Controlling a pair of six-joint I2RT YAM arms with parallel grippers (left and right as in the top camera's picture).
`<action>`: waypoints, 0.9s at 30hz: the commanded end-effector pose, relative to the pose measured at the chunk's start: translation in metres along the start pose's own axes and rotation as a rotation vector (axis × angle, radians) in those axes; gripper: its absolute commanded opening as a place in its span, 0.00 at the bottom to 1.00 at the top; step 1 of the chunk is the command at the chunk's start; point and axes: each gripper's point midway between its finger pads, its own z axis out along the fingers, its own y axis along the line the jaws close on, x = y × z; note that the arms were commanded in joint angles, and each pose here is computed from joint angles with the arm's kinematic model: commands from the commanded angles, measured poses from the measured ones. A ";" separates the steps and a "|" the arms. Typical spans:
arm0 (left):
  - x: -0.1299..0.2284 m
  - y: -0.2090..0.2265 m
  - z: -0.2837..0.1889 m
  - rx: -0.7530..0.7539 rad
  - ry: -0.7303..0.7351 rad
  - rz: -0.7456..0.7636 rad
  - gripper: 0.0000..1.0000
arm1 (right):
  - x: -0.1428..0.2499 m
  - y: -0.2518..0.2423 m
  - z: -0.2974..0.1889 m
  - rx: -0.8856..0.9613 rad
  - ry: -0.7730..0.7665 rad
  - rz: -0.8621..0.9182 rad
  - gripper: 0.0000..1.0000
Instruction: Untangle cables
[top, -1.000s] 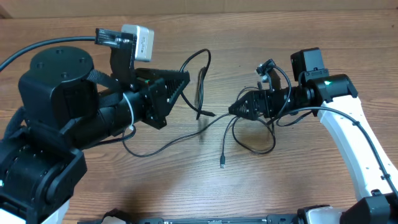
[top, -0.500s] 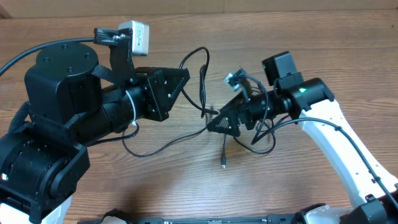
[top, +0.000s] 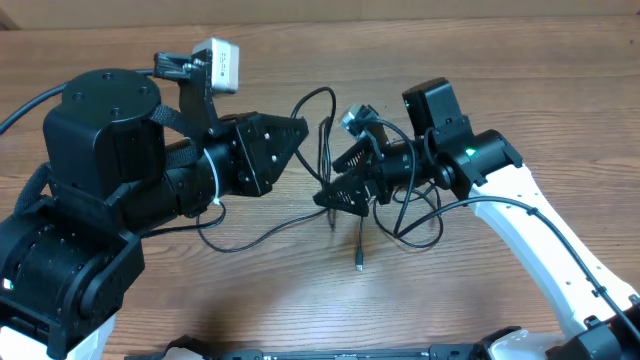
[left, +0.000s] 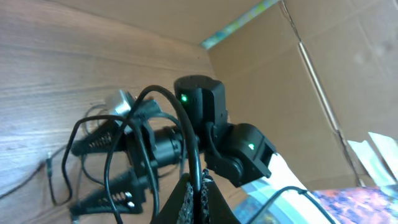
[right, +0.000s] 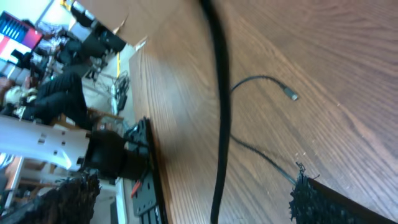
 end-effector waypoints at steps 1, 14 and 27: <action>0.004 -0.015 -0.004 0.071 0.028 -0.016 0.04 | -0.002 -0.001 0.002 0.010 -0.006 0.050 1.00; 0.010 -0.027 -0.006 0.136 0.068 0.000 0.04 | 0.003 -0.025 0.004 0.174 0.012 0.158 0.50; -0.009 0.035 -0.008 -0.190 -0.085 -0.052 0.04 | 0.021 -0.085 -0.020 0.567 -0.006 0.413 0.07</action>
